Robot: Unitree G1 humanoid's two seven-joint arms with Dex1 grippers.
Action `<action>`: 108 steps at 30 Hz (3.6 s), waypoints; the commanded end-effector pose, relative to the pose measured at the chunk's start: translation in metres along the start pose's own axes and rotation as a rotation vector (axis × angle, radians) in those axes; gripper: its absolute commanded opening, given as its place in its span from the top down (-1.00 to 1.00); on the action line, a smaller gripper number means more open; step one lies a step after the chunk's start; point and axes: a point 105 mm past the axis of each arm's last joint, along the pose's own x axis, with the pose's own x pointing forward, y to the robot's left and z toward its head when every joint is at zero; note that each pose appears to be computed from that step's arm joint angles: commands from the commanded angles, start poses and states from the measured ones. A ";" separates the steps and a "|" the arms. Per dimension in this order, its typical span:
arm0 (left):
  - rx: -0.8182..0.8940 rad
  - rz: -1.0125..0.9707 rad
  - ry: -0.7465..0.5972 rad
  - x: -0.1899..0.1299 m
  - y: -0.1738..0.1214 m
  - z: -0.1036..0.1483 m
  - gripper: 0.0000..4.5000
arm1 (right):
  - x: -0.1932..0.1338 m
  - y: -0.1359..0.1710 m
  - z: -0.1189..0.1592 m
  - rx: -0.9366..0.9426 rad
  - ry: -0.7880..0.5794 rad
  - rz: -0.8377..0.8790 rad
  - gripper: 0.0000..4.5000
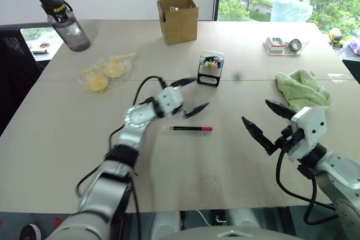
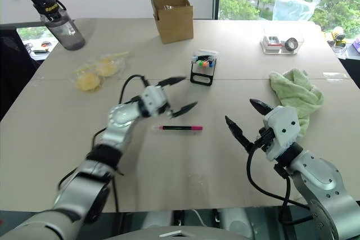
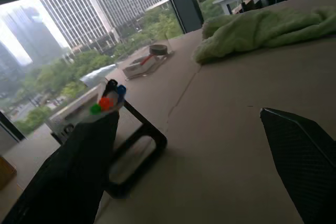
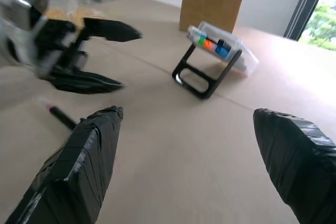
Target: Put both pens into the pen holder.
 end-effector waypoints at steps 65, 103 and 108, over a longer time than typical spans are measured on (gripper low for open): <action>-0.695 -0.093 -0.347 0.028 -0.012 0.085 1.00 | 0.098 0.004 0.104 0.920 -0.500 0.220 0.70; -0.220 0.267 0.118 -0.062 0.001 0.102 -0.31 | 0.163 0.029 0.101 -1.069 -0.757 0.535 0.99; -0.248 0.293 0.048 -0.060 -0.001 0.111 -0.31 | 0.173 0.019 0.093 -1.017 -0.713 0.499 0.99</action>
